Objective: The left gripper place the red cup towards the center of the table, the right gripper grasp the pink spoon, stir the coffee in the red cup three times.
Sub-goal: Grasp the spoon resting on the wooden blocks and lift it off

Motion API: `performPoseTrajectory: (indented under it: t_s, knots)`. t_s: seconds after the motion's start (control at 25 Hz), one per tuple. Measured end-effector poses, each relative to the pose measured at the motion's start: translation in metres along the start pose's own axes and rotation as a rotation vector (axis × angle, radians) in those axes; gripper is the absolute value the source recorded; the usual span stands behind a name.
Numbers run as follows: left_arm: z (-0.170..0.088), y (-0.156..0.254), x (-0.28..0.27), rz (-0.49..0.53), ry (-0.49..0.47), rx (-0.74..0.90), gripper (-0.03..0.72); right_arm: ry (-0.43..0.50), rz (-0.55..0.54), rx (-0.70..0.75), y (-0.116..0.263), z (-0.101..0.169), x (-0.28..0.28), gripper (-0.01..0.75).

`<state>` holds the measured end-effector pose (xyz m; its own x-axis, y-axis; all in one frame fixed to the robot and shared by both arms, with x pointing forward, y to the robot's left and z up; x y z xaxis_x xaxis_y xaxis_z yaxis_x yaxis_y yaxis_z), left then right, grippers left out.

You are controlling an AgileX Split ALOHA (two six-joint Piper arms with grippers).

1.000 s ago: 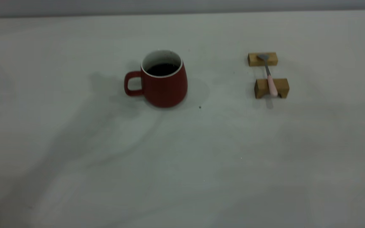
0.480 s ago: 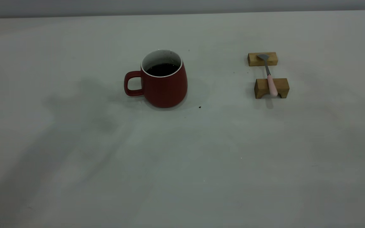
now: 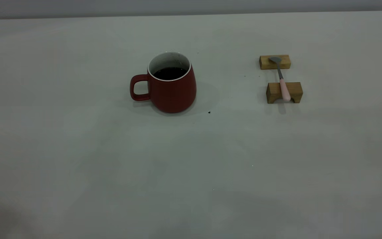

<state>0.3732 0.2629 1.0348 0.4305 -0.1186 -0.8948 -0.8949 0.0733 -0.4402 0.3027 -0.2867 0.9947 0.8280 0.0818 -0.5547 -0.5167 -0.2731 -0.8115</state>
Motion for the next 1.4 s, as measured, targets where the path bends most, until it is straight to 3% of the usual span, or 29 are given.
performPoseTrajectory:
  t_s: [0.32, 0.76, 1.4]
  knots:
    - [0.025, 0.078, 0.003, -0.251, -0.04, -0.157, 0.244, 0.0, 0.0, 0.0, 0.0, 0.0, 0.0, 0.578]
    - [0.031, 0.104, 0.006, -0.429, -0.081, -0.182, 0.244, 0.0, 0.0, 0.0, 0.0, 0.0, 0.0, 0.578]
    - [0.03, 0.105, 0.004, -0.446, -0.079, -0.181, 0.244, 0.0, 0.0, 0.0, 0.0, 0.0, 0.0, 0.578]
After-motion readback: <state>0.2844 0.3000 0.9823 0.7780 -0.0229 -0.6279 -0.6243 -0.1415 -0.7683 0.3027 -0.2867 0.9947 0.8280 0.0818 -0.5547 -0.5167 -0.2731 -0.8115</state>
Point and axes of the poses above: a point on each arm's last joint axis where the gripper is mounted, x pointing out along that axis toward the gripper, z along the wrist's bending axis when the last joint is at zero, y = z × x, the point moved 8 cm from there along x, pointing out along that axis toward the gripper, and after that the axes turned 11 degrees about -x, right-handed, at the moved point
